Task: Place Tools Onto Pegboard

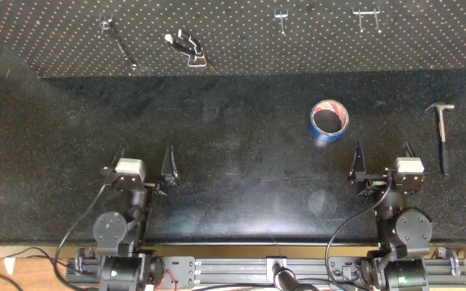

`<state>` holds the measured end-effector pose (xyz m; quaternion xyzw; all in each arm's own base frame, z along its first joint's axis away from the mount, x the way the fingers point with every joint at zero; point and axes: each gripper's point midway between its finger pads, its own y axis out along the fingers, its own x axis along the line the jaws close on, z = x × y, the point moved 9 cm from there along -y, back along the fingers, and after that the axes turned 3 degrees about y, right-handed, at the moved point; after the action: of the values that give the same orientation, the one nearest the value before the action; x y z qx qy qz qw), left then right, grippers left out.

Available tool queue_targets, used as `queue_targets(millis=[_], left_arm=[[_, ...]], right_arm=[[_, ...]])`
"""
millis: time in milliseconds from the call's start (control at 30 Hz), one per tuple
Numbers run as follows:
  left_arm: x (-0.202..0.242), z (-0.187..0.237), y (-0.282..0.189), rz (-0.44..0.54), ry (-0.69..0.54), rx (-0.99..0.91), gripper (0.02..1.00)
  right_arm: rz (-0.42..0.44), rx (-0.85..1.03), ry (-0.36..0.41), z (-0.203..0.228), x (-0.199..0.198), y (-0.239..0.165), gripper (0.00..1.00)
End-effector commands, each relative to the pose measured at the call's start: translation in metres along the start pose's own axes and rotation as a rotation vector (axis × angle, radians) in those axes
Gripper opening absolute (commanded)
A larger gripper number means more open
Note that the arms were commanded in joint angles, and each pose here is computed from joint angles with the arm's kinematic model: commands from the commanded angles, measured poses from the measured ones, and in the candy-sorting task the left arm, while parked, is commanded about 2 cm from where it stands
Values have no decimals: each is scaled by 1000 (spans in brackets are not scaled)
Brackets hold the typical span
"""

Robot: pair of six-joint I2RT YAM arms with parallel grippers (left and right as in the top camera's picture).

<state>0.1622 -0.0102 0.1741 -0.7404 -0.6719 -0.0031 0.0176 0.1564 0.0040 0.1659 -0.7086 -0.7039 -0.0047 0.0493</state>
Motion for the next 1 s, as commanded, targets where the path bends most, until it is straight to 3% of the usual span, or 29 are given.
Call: queue_targets(millis=[33,633,700,767,833,933,1000], left_arm=[[0,10,-6,-11,2,46,996],[1,11,-6,-12,2,55,996],[1,11,-6,-12,2,55,996],[1,11,-6,-12,2,55,996],[1,11,-6,-12,2,55,998],[1,11,-6,-12,2,55,996],[1,11,-6,-12,2,55,996]], right_arm=[[12,-1,8,1,-1,0,958],[12,-1,8,1,-1,0,958],[31,0,-40,1,-3,0,958],[31,-18,116,-12,-2,-1,961],[5,132,221,-45,9,13,958],[5,360,224,-92,24,36,958],[15,569,183,-116,36,52,958]])
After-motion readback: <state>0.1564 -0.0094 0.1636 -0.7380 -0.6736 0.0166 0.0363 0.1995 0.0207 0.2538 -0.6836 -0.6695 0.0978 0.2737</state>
